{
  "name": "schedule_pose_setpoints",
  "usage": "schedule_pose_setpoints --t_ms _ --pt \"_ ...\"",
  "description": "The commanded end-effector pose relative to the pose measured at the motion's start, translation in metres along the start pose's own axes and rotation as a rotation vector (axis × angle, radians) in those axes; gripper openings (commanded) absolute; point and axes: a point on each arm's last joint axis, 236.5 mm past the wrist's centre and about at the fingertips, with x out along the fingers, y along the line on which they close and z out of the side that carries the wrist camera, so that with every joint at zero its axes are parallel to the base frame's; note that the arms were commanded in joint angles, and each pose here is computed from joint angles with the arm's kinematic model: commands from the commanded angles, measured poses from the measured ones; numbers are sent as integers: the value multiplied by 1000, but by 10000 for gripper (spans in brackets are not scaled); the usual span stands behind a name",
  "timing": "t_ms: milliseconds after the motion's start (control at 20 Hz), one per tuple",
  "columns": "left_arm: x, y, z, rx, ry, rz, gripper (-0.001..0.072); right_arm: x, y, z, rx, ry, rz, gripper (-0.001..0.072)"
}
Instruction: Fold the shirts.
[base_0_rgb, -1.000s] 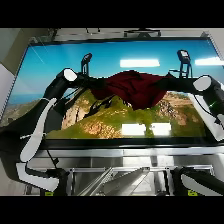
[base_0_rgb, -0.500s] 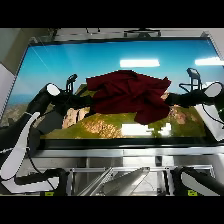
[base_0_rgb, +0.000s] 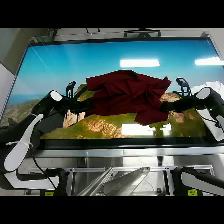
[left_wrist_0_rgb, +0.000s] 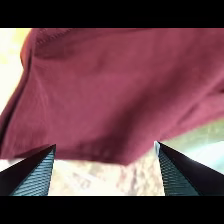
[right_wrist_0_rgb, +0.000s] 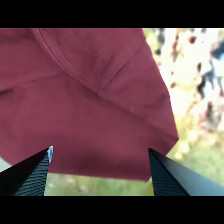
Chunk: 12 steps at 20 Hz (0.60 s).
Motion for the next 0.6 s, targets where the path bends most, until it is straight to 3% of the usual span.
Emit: schedule_pose_setpoints --t_ms 0,200,350,550 --pt "1 -2 3 21 78 -13 720 18 -8 1 -140 10 3 710" --pt "-54 23 21 125 136 89 720 21 -15 6 -178 -2 -22 710" --pt "-74 50 43 85 43 128 720 21 -26 14 -188 -32 -63 709" --pt "-33 50 35 51 80 6 702 36 -28 4 -170 16 -44 709"
